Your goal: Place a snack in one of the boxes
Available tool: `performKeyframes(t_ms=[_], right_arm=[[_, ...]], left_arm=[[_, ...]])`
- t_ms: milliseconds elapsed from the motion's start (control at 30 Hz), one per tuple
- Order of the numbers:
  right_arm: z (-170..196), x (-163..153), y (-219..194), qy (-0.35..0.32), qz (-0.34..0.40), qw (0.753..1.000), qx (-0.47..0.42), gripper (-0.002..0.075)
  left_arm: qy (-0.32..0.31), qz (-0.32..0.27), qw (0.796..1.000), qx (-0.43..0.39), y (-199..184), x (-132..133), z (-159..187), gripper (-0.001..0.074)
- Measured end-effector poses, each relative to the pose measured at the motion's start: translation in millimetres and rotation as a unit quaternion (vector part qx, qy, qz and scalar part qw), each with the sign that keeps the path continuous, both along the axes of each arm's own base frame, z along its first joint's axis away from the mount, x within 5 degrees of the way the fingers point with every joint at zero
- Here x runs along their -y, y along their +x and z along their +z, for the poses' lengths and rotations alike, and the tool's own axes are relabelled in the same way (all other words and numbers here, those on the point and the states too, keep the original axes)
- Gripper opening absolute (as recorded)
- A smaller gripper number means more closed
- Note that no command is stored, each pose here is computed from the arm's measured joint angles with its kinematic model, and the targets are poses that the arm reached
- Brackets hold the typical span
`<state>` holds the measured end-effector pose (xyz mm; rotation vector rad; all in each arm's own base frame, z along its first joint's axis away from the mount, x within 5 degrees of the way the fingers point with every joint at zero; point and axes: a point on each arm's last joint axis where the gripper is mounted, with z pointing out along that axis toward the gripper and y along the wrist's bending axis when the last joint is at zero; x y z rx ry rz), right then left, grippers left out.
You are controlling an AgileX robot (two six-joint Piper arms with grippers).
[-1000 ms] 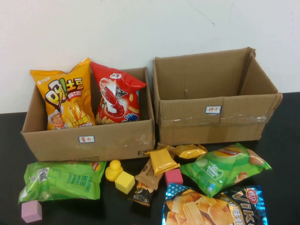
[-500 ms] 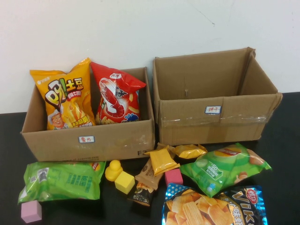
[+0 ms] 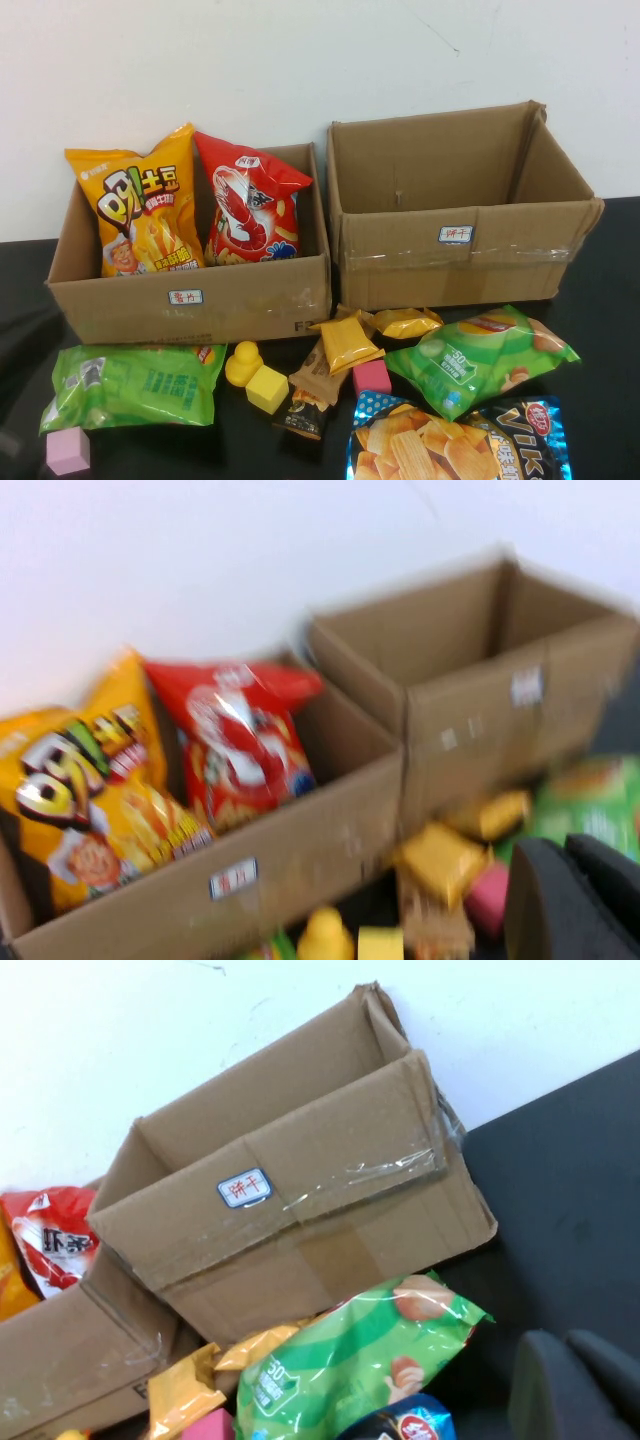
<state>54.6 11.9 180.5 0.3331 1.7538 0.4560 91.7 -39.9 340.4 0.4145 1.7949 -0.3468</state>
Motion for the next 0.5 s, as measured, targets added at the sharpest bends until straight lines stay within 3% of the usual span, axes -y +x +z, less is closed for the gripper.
performKeyframes(t_ms=[100,233,500], right_arm=[[0,0,0,-0.009,0.002,1.000,0.000,-0.0001],[0,-1,0,-0.021,0.009,1.000,0.003,-0.0001],[9,-6,1,-0.065,0.048,0.997,-0.003,-0.0001]], left_arm=[[0.033,-0.019,0.999,-0.038,24,1,7,-0.0003],[0.038,0.008,0.998,-0.045,40,-3,4,-0.0003],[0.021,0.047,0.998,-0.041,19,-8,-32,-0.0003]])
